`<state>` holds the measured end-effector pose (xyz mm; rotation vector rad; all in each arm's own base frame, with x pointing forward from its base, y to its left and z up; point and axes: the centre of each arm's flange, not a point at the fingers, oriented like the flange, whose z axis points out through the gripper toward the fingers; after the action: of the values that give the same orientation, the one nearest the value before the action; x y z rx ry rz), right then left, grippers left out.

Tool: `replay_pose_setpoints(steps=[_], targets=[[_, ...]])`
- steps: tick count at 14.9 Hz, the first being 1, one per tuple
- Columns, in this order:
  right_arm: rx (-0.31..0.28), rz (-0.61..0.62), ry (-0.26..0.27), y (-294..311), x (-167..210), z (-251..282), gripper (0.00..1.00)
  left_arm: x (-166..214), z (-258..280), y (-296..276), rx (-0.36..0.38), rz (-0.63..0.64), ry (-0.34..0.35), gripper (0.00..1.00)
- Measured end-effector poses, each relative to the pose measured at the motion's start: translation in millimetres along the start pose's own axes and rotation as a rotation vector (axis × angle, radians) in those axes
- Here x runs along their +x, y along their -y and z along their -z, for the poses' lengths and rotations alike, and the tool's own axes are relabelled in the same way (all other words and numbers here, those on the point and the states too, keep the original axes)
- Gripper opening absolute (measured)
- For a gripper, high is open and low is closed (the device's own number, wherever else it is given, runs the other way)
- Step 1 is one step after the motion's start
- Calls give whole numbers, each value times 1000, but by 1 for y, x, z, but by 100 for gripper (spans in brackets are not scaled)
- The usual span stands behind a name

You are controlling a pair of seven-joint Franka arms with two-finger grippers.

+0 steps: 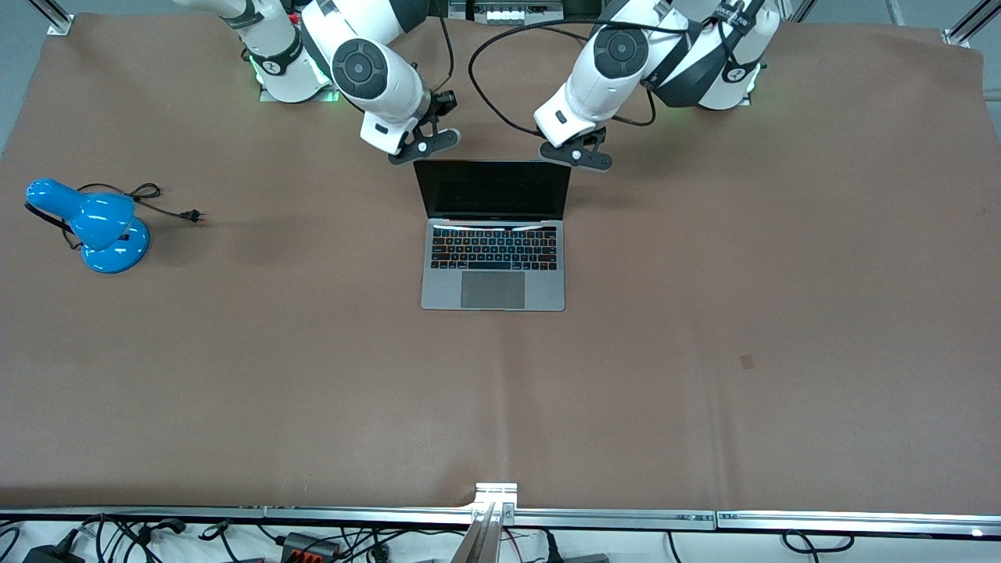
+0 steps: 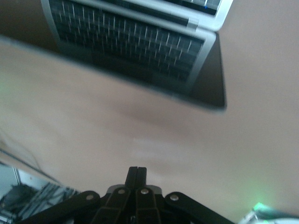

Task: Close laptop with both arms from behind
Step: 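Move both grippers behind the laptop screen and push it forward, then press the laptop lid down flat with both grippers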

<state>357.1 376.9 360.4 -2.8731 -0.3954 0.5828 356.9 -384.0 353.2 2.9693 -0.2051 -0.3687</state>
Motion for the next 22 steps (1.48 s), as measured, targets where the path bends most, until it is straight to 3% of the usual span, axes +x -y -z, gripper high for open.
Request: replay_pose_setpoints(steps=[8, 16, 22], targets=[[71, -86, -204, -35, 43, 28, 1, 40, 9, 4, -9, -3, -42, 1], [95, -139, -334, -58, 74, 28, 1, 137, 11, 26, -57, 43, -63, 1], [73, -169, -379, -68, 122, -8, 1, 195, -18, 43, -78, 54, -50, 1]])
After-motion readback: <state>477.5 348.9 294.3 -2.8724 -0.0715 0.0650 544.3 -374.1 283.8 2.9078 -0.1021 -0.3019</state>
